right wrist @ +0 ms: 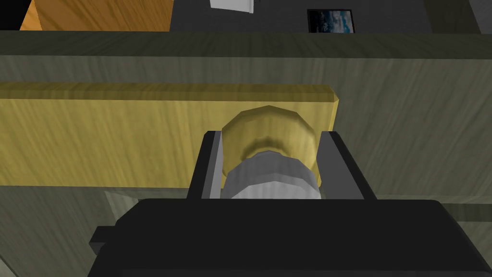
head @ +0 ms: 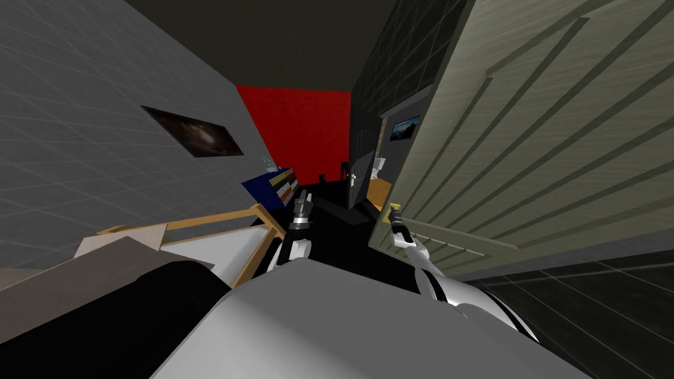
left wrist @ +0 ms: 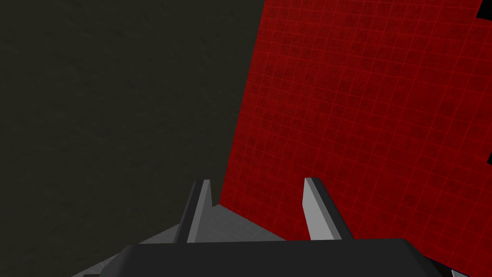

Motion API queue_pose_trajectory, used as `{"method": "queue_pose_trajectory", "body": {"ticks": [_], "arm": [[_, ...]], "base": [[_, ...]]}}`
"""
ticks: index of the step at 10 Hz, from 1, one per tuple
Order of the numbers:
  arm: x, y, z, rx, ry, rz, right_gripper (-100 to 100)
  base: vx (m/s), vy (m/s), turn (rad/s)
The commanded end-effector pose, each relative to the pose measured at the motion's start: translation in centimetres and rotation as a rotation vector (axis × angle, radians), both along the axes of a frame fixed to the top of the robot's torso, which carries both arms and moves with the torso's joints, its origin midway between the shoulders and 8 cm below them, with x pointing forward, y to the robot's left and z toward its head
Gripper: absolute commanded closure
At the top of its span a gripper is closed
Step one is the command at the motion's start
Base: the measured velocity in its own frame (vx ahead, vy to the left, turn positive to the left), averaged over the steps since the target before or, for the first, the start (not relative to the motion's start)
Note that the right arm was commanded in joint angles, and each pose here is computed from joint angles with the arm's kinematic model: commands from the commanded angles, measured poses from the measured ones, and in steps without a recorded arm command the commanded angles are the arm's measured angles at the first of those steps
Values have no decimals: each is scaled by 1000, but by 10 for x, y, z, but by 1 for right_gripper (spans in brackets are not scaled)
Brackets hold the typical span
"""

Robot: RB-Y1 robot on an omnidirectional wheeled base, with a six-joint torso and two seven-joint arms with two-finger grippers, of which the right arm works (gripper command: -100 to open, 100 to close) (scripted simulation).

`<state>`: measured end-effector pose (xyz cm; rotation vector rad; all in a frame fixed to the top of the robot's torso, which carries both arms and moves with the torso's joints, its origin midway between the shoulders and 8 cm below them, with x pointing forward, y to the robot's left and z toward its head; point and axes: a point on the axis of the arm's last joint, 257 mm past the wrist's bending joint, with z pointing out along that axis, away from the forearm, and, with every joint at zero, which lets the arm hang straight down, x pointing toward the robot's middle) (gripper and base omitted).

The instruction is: Pull the door open

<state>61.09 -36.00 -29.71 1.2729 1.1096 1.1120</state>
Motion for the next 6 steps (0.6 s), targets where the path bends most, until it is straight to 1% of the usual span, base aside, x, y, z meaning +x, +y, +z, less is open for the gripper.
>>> {"method": "queue_pose_trajectory", "body": {"ticks": [1,2,6], "arm": [[0,0,0,0,0,0,100],[0,6,-2,1,5,15,100],[1,13,-1,-1,2,41,100]], "base": [[-73,-9,36],[-121,-38,83],[-171,-66,81]]}}
